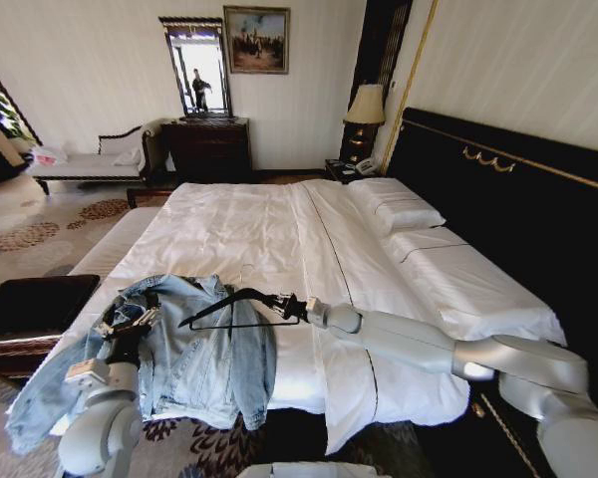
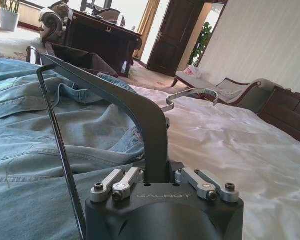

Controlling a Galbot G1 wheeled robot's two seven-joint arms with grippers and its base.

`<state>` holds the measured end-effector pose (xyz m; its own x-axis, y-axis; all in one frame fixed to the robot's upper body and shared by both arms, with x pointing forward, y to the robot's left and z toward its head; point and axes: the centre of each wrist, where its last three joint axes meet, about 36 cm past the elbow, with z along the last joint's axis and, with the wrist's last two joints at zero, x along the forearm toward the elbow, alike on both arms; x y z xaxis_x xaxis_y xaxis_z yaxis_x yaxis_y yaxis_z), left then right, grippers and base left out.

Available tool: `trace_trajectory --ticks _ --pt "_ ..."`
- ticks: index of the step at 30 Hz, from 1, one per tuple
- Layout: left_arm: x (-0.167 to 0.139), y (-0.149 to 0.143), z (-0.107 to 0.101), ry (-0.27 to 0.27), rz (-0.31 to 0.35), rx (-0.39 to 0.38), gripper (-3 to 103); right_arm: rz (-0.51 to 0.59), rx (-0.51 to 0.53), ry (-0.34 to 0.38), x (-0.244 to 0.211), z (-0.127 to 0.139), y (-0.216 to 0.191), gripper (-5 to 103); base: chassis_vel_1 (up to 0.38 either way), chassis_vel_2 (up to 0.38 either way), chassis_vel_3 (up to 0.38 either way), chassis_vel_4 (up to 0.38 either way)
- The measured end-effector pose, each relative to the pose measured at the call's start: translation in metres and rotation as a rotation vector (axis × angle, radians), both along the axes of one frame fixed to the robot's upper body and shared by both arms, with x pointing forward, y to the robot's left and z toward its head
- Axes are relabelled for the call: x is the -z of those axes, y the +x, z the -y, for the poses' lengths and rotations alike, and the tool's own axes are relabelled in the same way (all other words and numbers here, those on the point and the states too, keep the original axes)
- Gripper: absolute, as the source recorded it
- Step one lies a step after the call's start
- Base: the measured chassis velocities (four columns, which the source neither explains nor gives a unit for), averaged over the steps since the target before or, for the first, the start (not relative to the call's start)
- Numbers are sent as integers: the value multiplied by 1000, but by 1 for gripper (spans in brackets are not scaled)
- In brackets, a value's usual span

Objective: Pick up the clothes from the bed and hang them on the clothes hanger.

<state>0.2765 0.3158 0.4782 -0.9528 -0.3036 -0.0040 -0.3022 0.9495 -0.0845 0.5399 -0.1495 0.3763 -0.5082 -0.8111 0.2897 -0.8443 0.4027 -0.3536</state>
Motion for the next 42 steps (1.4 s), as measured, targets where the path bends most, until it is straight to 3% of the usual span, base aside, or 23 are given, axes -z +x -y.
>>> trace_trajectory --ticks 14,28,35,42 --pt "-1 5 -4 -5 3 9 100 6 1 13 5 -25 7 22 41 44 -45 -52" --pt "-2 4 -4 -6 5 13 100 20 10 38 -4 -33 7 22 280 264 -266 -264" --pt "-3 2 -4 -3 1 9 100 40 -9 112 -3 -58 9 22 238 203 -209 -202" --pt "-4 1 -4 -3 2 10 100 50 -20 119 -4 -81 19 22 14 -10 1 -14"
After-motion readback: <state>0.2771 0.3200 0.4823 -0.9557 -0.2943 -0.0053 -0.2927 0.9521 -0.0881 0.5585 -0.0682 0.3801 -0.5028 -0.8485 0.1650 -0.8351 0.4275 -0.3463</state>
